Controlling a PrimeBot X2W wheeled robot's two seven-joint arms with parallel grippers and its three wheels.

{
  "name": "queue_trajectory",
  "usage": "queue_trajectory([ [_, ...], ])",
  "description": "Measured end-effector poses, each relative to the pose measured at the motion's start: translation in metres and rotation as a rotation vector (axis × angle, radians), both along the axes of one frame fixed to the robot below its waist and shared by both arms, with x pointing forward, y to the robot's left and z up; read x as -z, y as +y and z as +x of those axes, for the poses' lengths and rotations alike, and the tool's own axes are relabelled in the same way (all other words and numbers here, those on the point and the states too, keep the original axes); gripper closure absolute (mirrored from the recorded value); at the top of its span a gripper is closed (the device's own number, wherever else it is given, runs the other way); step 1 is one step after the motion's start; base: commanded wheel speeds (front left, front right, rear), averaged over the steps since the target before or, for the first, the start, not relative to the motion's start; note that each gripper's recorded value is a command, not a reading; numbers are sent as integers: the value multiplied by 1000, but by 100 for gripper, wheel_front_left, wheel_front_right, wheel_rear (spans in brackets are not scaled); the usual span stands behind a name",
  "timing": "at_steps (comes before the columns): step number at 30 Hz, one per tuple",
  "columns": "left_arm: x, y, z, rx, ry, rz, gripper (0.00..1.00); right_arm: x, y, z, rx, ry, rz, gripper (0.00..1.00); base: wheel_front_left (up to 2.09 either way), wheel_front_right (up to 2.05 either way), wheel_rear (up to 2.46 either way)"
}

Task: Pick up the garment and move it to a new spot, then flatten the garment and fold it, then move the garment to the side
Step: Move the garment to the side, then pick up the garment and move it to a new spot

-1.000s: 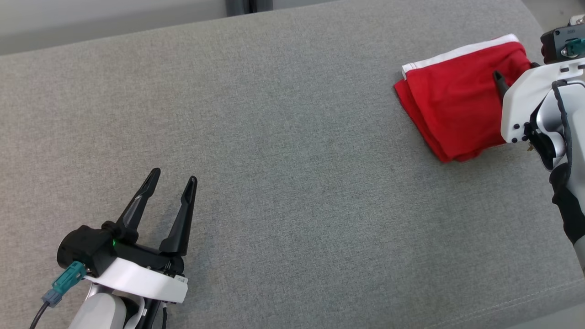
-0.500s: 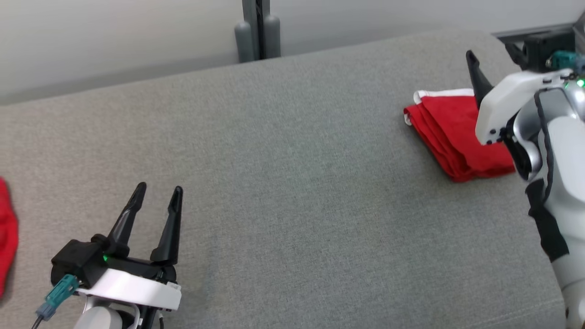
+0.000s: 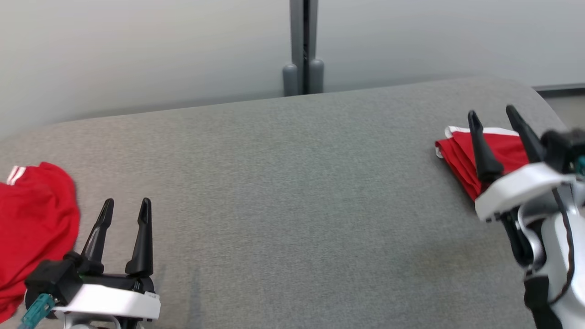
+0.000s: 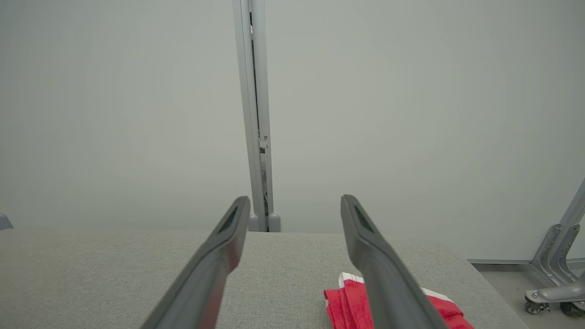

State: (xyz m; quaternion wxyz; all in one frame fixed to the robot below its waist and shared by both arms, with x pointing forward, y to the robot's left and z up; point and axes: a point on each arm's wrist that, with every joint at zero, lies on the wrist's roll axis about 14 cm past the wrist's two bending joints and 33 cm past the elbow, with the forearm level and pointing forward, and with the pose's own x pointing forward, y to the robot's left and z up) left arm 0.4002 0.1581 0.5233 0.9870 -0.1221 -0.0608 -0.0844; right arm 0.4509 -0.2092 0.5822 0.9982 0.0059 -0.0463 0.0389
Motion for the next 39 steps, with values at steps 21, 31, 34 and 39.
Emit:
queue_trajectory([
  [21, 16, 35, -42, -127, 45, 45, 0, 65, 49, -64, -60, 6, 197, 0, 0, 0, 0],
  [31, 19, 34, -45, -136, 54, 38, 0, 72, 60, -65, -80, 24, 216, 0, 0, 0, 0],
  [34, 19, 35, -44, -140, 55, 37, 0, 70, 60, -67, -79, 15, 216, 0, 0, 0, 0],
  [39, 22, 34, -43, -141, 62, 35, 0, 67, 60, -68, -80, 7, 216, 0, 0, 0, 0],
])
